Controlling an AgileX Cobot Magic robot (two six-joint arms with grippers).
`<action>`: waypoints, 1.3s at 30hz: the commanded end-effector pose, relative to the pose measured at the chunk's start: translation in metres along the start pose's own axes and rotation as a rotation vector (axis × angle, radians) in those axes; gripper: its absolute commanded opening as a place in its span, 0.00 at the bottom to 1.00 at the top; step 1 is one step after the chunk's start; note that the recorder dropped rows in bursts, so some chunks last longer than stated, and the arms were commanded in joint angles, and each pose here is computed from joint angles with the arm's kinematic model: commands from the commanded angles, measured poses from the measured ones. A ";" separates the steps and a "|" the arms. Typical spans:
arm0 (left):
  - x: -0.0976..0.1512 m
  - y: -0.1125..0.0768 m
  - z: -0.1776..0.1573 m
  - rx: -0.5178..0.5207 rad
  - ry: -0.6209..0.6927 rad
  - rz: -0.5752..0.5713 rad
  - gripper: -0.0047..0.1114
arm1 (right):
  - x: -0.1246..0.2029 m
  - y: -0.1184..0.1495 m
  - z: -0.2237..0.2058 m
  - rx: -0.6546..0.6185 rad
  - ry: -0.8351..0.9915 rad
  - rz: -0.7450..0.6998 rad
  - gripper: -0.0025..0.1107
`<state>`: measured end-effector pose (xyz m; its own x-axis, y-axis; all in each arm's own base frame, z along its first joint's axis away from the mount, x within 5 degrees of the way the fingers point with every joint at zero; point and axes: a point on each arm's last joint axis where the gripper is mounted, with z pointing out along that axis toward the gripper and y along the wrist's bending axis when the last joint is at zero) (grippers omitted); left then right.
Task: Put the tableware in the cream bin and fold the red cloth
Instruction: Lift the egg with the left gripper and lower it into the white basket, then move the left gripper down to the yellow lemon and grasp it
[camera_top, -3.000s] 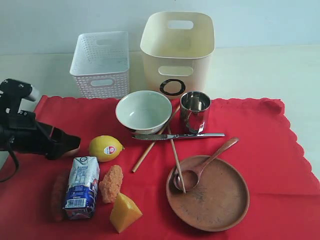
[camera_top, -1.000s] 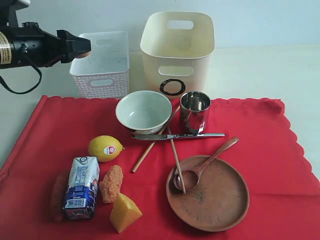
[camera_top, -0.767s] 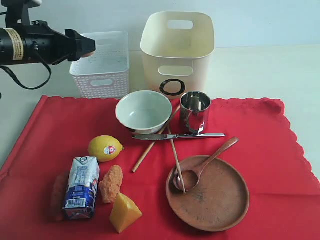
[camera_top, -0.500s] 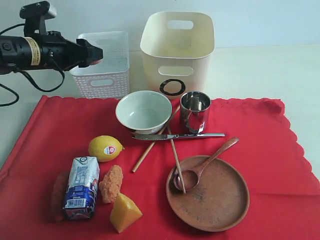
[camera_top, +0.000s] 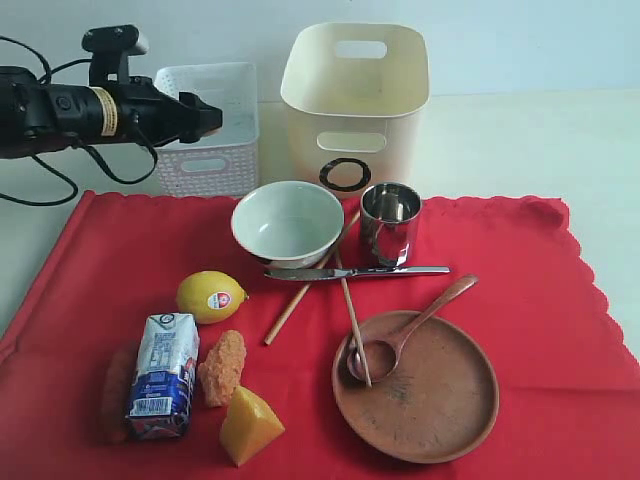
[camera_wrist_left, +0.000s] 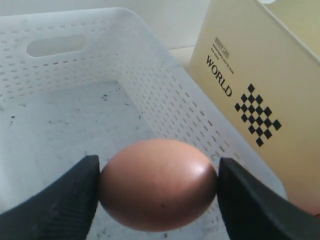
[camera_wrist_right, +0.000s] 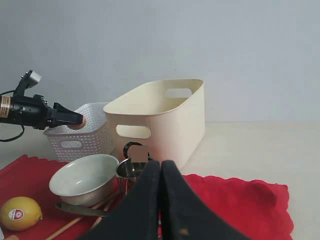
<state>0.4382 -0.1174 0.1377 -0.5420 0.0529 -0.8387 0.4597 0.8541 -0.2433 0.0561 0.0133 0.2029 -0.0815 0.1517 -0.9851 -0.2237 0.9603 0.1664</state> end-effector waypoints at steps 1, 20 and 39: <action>0.000 0.000 0.005 0.005 -0.006 0.023 0.04 | 0.000 0.000 0.000 -0.004 -0.011 0.001 0.02; -0.004 -0.001 0.002 0.003 -0.016 0.074 0.80 | 0.000 0.000 0.000 -0.004 -0.011 0.001 0.02; -0.065 -0.063 -0.077 0.327 0.045 0.189 0.05 | 0.002 0.000 0.000 0.001 0.013 0.000 0.02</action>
<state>0.4008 -0.1330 0.2351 -0.4316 0.1729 -0.8853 0.7216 0.6551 -0.2238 0.0561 0.0133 0.2023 -0.0875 0.1503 -0.9848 -0.2224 0.9607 0.1664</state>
